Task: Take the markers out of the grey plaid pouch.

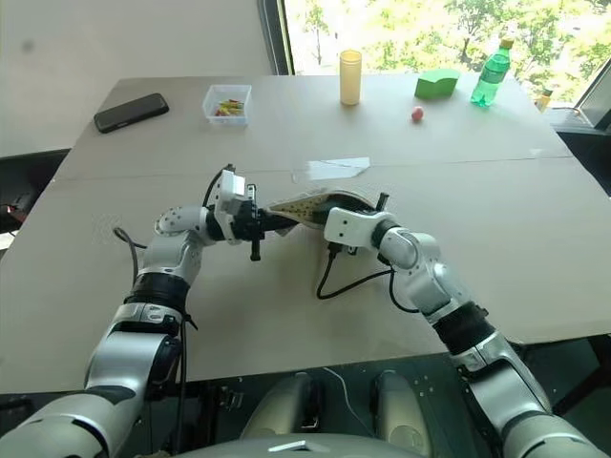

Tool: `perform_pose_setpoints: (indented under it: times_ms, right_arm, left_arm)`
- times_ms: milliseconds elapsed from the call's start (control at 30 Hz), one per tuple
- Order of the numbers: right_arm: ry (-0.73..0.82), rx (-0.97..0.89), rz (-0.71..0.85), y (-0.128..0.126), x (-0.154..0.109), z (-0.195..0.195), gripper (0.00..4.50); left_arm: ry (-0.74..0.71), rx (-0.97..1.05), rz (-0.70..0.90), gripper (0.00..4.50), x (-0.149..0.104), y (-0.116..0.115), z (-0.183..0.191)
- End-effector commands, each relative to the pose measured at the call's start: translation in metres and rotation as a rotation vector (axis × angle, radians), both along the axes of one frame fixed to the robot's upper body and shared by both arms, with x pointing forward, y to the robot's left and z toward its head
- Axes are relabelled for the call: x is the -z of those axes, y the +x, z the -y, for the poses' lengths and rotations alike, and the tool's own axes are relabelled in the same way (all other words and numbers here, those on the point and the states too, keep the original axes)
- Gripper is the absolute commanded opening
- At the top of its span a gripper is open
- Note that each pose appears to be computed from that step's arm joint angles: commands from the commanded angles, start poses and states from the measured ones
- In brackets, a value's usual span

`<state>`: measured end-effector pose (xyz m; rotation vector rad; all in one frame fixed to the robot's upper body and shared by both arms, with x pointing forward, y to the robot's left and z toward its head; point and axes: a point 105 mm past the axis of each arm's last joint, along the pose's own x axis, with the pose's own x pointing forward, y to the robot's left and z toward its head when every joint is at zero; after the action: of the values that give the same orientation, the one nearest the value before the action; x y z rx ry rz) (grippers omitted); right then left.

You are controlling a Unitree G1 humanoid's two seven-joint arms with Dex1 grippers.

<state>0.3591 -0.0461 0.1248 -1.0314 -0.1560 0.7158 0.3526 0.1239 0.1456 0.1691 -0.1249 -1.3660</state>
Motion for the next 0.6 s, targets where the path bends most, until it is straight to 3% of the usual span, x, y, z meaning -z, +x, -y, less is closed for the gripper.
perform_pose_setpoints:
  times_ms: [33, 367, 600]
  right_arm:
    - [0.052, 0.008, 0.034, -0.006, -0.029, 0.010, 0.05]
    - [0.087, -0.063, 0.003, -0.035, -0.049, 0.015, 0.05]
    - [0.362, -0.143, -0.028, -0.064, -0.095, 0.025, 0.05]
  left_arm:
    - [-0.017, -0.009, 0.075, 0.00, -0.012, 0.005, -0.003]
    - [-0.032, -0.011, 0.071, 0.00, -0.016, 0.013, 0.002]
    - [-0.027, 0.007, 0.088, 0.00, -0.012, 0.010, 0.005]
